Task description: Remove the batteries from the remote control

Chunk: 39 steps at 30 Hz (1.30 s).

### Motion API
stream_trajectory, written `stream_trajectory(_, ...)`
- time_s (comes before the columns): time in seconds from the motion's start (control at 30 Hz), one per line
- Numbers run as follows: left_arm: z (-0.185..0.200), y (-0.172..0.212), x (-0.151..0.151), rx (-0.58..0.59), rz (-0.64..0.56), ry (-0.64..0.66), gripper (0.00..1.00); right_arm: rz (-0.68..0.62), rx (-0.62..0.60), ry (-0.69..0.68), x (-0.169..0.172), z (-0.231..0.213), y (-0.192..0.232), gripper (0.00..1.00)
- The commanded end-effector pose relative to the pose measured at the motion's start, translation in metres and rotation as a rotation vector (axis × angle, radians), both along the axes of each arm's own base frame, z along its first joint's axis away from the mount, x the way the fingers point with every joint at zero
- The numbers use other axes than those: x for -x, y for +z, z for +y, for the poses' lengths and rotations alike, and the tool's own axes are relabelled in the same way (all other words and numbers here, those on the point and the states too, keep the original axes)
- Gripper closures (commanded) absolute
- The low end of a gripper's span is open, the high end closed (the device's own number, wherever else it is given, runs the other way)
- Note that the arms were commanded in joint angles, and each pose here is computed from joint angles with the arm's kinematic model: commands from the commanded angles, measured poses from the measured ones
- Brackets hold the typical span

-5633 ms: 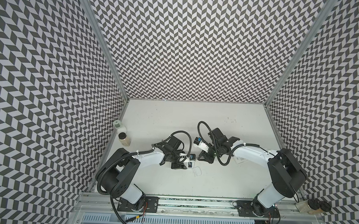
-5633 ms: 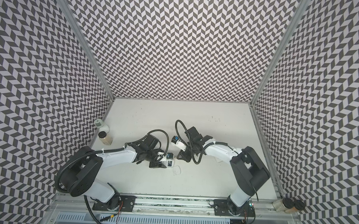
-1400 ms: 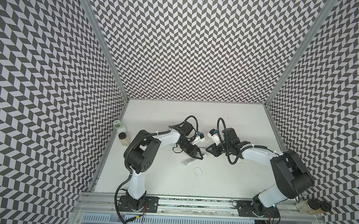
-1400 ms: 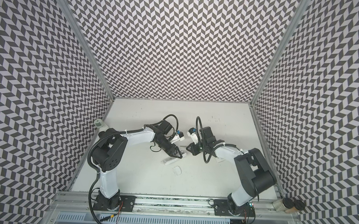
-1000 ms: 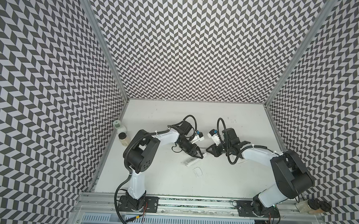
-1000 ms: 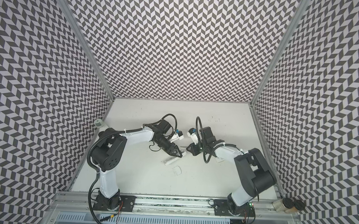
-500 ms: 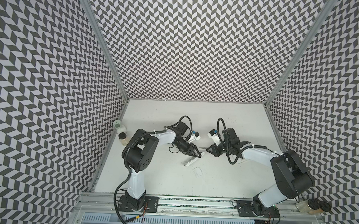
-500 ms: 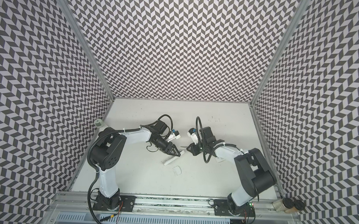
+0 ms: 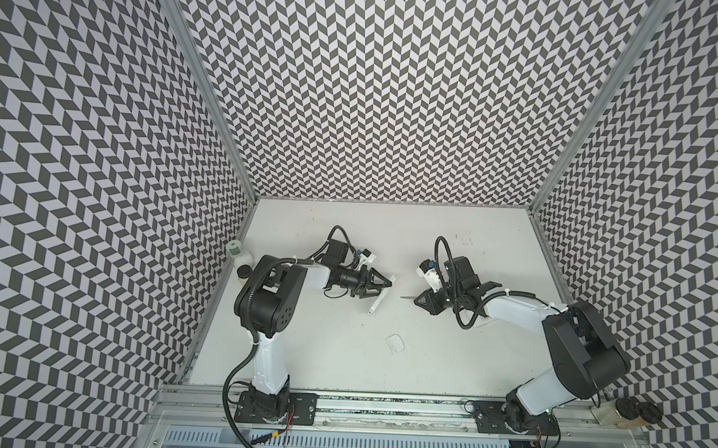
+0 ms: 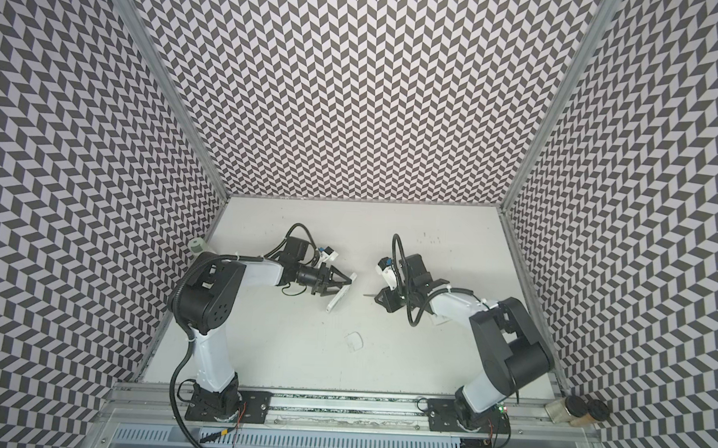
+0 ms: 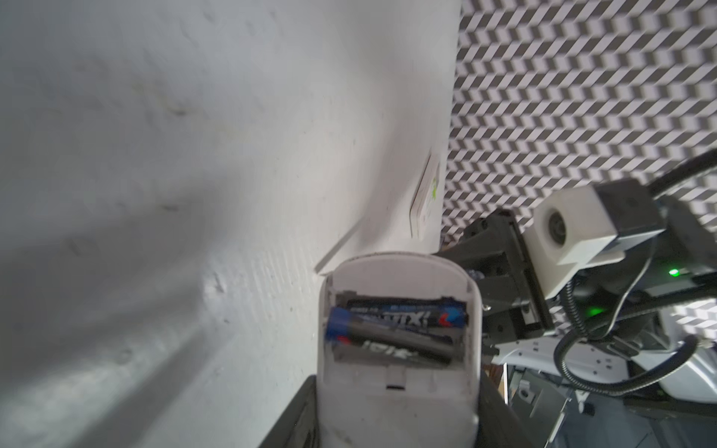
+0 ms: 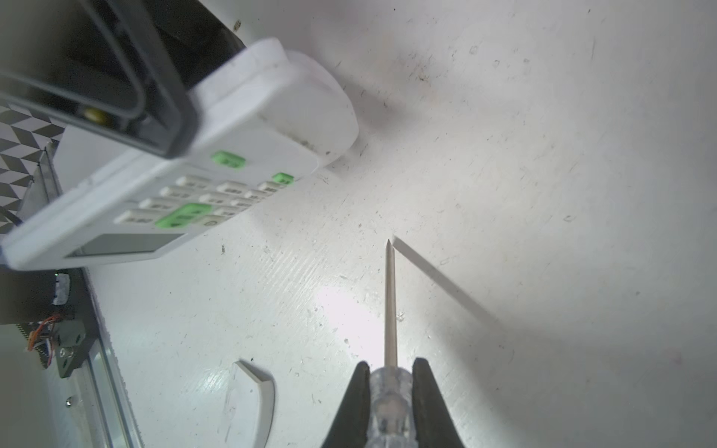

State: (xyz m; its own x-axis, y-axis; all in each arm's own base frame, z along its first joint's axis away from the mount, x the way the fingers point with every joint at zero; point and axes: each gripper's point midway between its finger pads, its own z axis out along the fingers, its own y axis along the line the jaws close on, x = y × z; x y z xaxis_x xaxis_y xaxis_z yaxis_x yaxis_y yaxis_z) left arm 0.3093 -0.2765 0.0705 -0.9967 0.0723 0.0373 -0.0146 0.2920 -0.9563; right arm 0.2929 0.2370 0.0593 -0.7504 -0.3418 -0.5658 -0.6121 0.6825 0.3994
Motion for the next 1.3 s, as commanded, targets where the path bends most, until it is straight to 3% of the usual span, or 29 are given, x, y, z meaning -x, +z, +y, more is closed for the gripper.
stream_trajectory(0.0,-0.019,0.013,0.009,0.09,0.078,-0.084,1.0,-0.061,-0.033,-0.001,-0.014,0.006,0.019,1.0)
stream_trajectory(0.1,-0.021,0.028,0.002,0.087,0.036,-0.08,1.0,-0.061,-0.025,-0.004,-0.016,0.005,0.021,1.0)
stream_trajectory(0.23,-0.016,0.033,0.007,0.16,0.101,-0.064,1.0,-0.063,-0.021,0.003,-0.016,0.005,0.019,1.0)
stream_trajectory(0.37,-0.015,0.038,-0.006,0.056,-0.063,-0.076,1.0,-0.07,-0.028,0.0,-0.018,0.007,0.023,1.0)
stream_trajectory(0.53,-0.009,0.065,-0.007,0.072,-0.179,-0.088,1.0,-0.141,-0.022,-0.053,-0.034,0.004,0.037,1.0)
stream_trajectory(0.63,0.008,0.078,-0.023,-0.038,-0.338,-0.047,1.0,-0.211,-0.038,-0.108,-0.051,0.003,0.053,1.0)
stream_trajectory(0.77,0.054,0.077,-0.062,-0.353,-0.554,0.055,1.0,-0.277,-0.068,-0.193,-0.091,0.003,0.069,1.0)
stream_trajectory(0.93,0.111,0.07,-0.085,-0.603,-0.665,0.166,1.0,-0.275,-0.164,-0.154,-0.132,0.034,0.082,1.0)
stream_trajectory(1.1,0.13,0.049,-0.075,-0.739,-0.737,0.11,1.0,-0.262,-0.221,-0.128,-0.129,0.05,0.089,1.0)
stream_trajectory(1.27,0.144,0.026,-0.063,-0.847,-0.731,0.098,1.0,-0.243,-0.249,-0.068,-0.098,0.055,0.091,1.0)
